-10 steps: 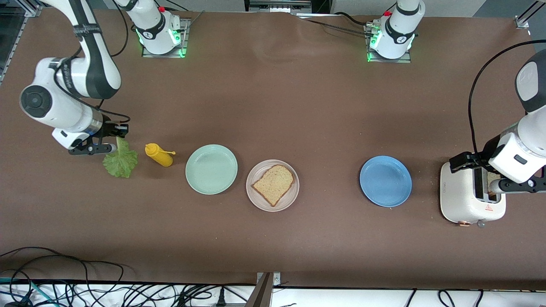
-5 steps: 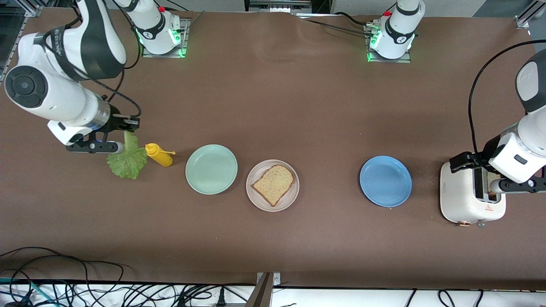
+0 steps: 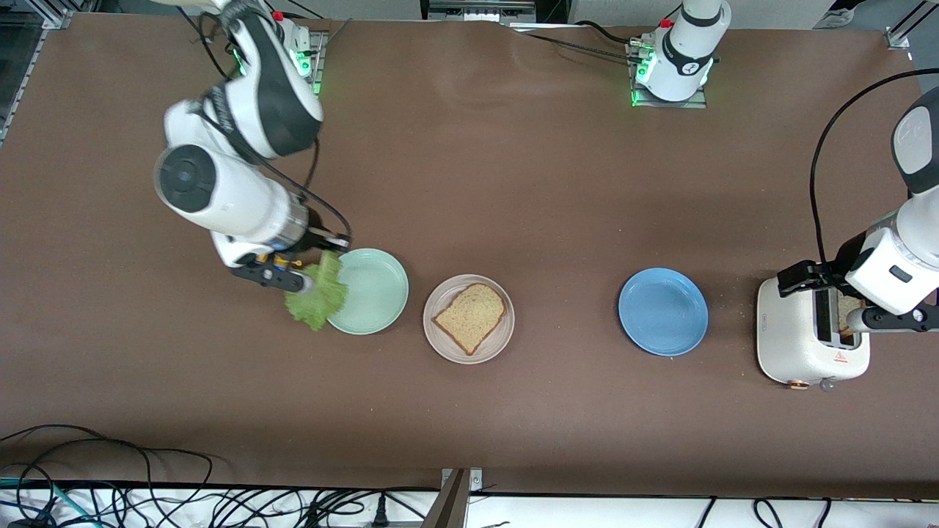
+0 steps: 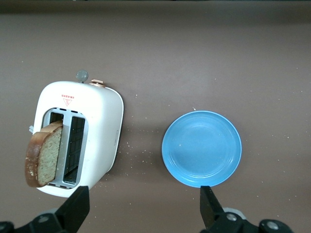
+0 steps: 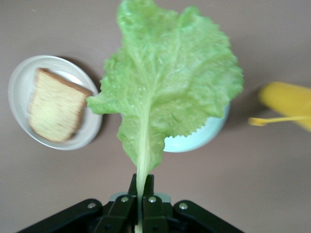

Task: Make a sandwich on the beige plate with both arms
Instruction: 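Lift the lettuce leaf and carry it over the toast on the beige plate, then lay the lettuce on the toast and open the right gripper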

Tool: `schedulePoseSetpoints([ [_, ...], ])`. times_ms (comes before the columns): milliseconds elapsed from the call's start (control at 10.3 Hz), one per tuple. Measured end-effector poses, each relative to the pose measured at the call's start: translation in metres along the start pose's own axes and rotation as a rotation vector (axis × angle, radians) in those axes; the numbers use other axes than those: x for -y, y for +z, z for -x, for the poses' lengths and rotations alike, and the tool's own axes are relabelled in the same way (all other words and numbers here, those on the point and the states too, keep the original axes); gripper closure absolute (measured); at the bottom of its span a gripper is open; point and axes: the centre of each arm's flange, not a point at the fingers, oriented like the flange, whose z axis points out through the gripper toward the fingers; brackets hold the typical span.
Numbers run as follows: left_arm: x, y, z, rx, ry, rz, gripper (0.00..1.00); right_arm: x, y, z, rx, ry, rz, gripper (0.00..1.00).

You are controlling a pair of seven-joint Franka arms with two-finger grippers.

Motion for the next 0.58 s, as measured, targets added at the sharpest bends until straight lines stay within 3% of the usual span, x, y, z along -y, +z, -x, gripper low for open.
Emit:
schedulePoseSetpoints([
  [291,0.0,0.0,0.0,0.0,0.0,0.0,0.0,0.076,0.079,0.023,-0.115,0.126,-0.108,0.96],
  [581,0.001,0.0,0.0,0.0,-0.001,0.0,0.0,0.127,0.161,0.06,-0.224,0.132,-0.23,0.96],
])
